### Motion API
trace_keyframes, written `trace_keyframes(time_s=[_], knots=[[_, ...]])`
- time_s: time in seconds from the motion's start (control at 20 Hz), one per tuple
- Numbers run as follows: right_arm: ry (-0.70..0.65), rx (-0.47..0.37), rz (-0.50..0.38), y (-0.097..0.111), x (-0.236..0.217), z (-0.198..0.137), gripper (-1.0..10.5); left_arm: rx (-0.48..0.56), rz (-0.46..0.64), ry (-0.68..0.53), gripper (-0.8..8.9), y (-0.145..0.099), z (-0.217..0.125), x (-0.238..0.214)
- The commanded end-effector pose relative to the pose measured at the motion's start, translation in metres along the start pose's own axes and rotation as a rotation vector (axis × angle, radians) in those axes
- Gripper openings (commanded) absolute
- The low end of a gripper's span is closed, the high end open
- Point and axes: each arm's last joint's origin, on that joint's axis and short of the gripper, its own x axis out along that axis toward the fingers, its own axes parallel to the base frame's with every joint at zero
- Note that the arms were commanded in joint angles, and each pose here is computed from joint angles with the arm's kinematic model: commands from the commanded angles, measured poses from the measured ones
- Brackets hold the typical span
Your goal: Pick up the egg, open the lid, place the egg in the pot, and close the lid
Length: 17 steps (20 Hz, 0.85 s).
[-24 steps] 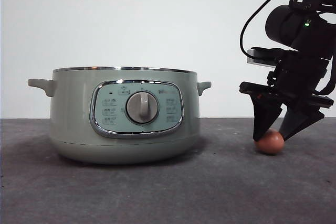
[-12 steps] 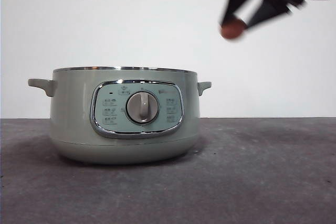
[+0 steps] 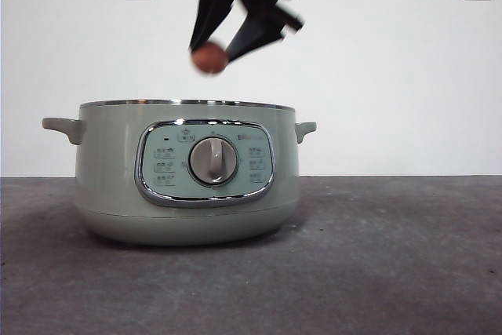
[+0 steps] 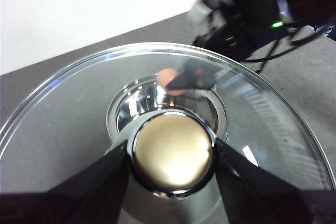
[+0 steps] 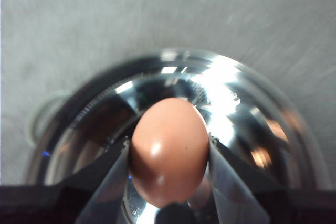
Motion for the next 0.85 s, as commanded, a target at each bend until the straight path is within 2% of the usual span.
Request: trace_keyframes(time_s=[0.05, 0.4, 0.6, 0.85], knots=[[0.043, -0.034, 0.014, 0.004, 0.026, -0.001, -0.1, 0.015, -0.001, -0.051, -0.08, -0.002, 0.001, -0.009], [0.231, -0.044, 0.002, 0.000, 0.082, -0.030, -0.1, 0.016, -0.001, -0.053, -0.08, -0.002, 0.001, -0.010], [0.288, -0.088, -0.026, -0.001, 0.088, -0.039, -0.1, 0.016, -0.001, -0.052, -0.08, -0.002, 0.000, -0.010], [0.349, -0.099, -0.034, -0.003, 0.093, -0.047, -0.1, 0.016, -0.002, -0.052, -0.08, -0.002, 0.000, -0.010]])
